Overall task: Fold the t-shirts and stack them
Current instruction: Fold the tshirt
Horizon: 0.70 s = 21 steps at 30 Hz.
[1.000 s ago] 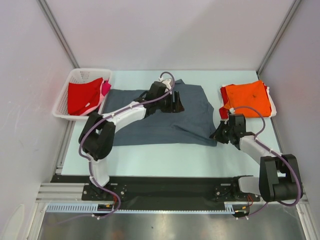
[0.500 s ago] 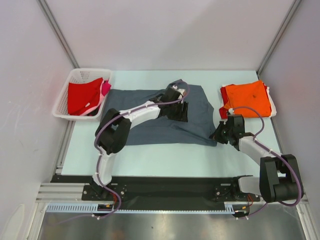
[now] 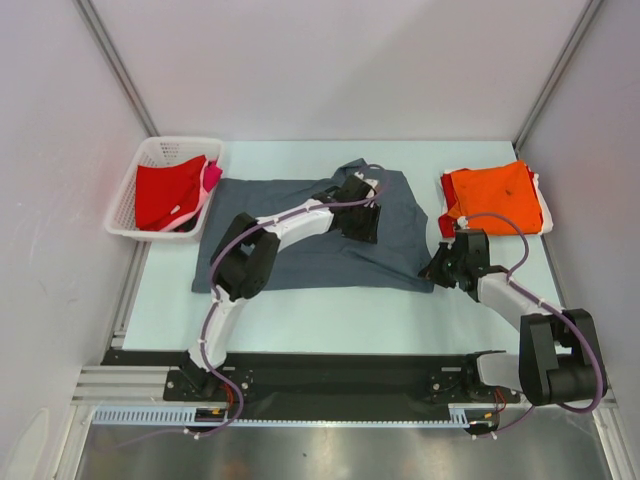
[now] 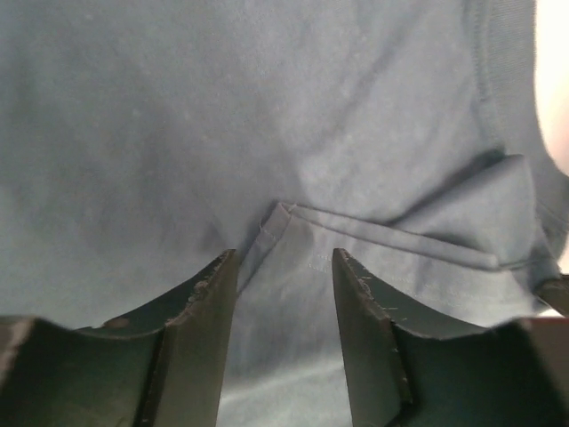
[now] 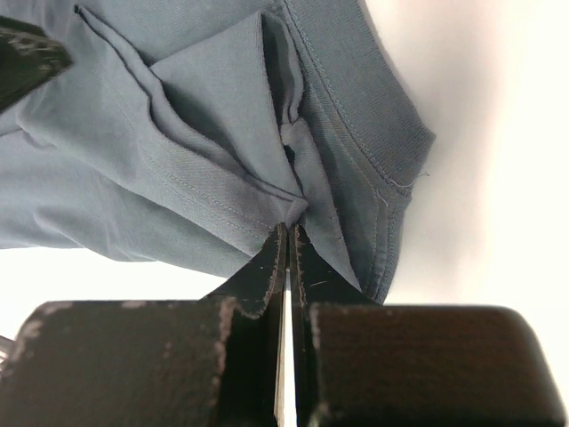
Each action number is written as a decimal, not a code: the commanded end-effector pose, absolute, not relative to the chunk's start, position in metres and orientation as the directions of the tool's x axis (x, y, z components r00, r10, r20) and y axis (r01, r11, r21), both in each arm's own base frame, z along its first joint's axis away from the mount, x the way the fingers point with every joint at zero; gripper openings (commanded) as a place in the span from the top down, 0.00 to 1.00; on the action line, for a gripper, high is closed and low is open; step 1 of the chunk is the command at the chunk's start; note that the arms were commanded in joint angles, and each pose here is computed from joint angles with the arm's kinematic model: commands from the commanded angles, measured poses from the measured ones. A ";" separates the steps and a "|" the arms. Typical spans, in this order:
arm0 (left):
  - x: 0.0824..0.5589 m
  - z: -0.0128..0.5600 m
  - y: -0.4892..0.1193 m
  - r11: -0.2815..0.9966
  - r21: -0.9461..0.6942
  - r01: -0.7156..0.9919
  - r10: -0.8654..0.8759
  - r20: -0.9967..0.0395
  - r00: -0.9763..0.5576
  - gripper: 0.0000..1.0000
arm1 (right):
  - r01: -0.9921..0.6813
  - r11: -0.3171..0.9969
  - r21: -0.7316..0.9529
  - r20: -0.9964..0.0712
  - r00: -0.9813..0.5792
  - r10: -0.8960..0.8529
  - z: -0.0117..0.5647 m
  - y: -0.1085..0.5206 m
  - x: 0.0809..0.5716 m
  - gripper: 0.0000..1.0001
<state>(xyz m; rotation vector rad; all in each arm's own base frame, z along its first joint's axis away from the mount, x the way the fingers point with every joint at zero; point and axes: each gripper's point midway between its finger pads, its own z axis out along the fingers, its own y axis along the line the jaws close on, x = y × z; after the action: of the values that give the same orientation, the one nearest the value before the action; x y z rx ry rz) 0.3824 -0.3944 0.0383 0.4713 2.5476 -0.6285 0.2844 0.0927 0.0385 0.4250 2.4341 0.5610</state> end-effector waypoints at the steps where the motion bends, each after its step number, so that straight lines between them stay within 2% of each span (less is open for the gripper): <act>1: 0.385 0.044 -0.406 0.821 -0.335 0.462 0.237 -0.537 -0.810 0.50 | 0.151 0.863 0.482 -0.514 -0.748 0.419 0.045 0.092 0.288 1.00; 9: 0.381 0.044 -0.416 0.791 -0.377 0.482 0.245 -0.526 -0.814 0.80 | 0.153 0.863 0.482 -0.514 -0.748 0.420 0.046 0.092 0.288 1.00; 11: 0.381 0.045 -0.417 0.790 -0.374 0.486 0.246 -0.532 -0.810 0.98 | 0.152 0.862 0.483 -0.516 -0.746 0.420 0.047 0.092 0.288 1.00; 16: 0.389 0.070 -0.405 0.813 -0.348 0.467 0.199 -0.587 -0.784 1.00 | 0.149 0.859 0.490 -0.519 -0.742 0.425 0.052 0.093 0.294 1.00; 21: 0.402 0.100 -0.384 0.820 -0.391 0.419 0.086 -0.638 -0.765 1.00 | 0.131 0.851 0.508 -0.547 -0.715 0.436 0.078 0.097 0.326 1.00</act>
<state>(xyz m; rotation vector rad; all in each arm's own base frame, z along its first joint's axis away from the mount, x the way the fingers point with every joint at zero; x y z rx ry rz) 0.3785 -0.3885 0.0321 0.4716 2.5474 -0.6265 0.2933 0.0932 0.0465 0.4267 2.4233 0.5600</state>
